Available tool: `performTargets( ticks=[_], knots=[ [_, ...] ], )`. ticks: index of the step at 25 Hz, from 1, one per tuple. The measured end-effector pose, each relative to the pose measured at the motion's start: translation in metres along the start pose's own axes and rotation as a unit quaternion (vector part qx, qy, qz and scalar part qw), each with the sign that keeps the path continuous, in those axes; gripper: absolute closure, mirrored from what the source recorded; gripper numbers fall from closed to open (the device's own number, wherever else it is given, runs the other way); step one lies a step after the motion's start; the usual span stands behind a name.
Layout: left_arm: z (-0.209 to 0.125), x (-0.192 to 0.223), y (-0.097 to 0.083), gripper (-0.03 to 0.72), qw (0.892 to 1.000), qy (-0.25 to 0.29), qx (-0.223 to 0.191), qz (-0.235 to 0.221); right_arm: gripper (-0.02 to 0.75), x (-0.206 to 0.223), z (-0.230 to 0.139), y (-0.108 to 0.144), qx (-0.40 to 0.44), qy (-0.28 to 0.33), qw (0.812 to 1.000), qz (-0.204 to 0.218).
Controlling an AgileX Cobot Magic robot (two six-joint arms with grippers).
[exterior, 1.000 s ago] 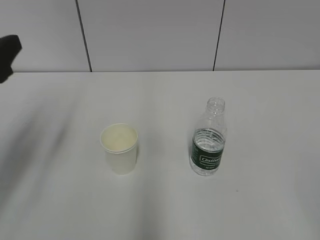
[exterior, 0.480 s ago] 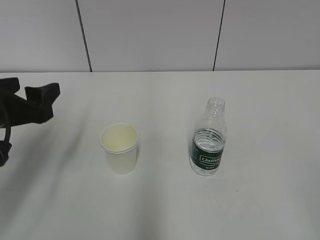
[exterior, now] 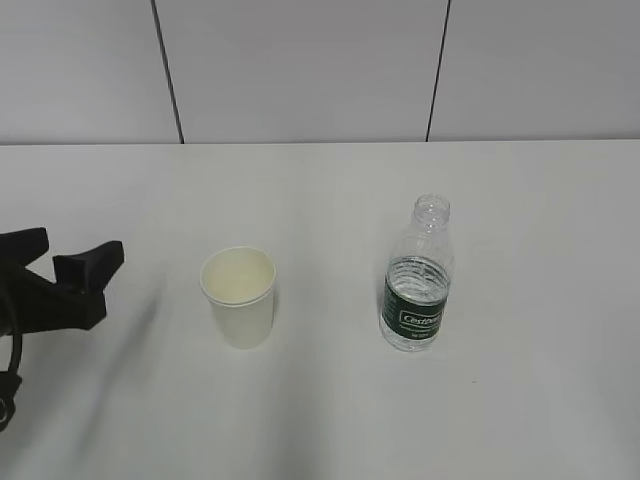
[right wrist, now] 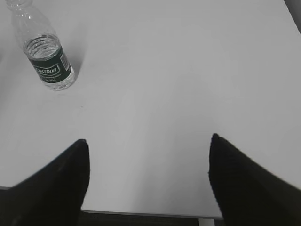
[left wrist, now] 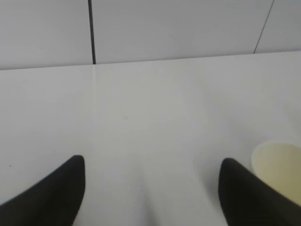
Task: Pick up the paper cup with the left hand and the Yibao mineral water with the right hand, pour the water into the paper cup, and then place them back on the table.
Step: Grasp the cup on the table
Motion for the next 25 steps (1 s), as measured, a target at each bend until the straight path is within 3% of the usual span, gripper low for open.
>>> performTargets(
  ticks=[5,20,25],
  knots=[
    [-0.016,0.002,-0.011,0.118,0.998,0.015,0.025,-0.049,0.161,0.000,0.000,0.000,0.000,0.000,1.000,0.000],
    [-0.067,0.016,-0.021,0.129,0.990,0.082,0.039,-0.109,0.161,0.000,0.000,0.000,0.000,0.000,1.000,0.000],
    [-0.069,0.015,-0.024,0.130,0.988,0.085,0.042,-0.119,0.161,0.000,0.000,0.000,0.000,0.000,1.000,0.000]
  ],
)
Point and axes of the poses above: a point on each arm's last joint axis where the gripper is mounted, x pointing out along that axis toward the gripper, y along the wrist's bending axis when the last joint is at zero, z = x × y, the point moved 5 cm from there along x, pointing out along that axis toward the gripper, and after that the axes turned 8 degrees about -x, right-handed, at the moved point
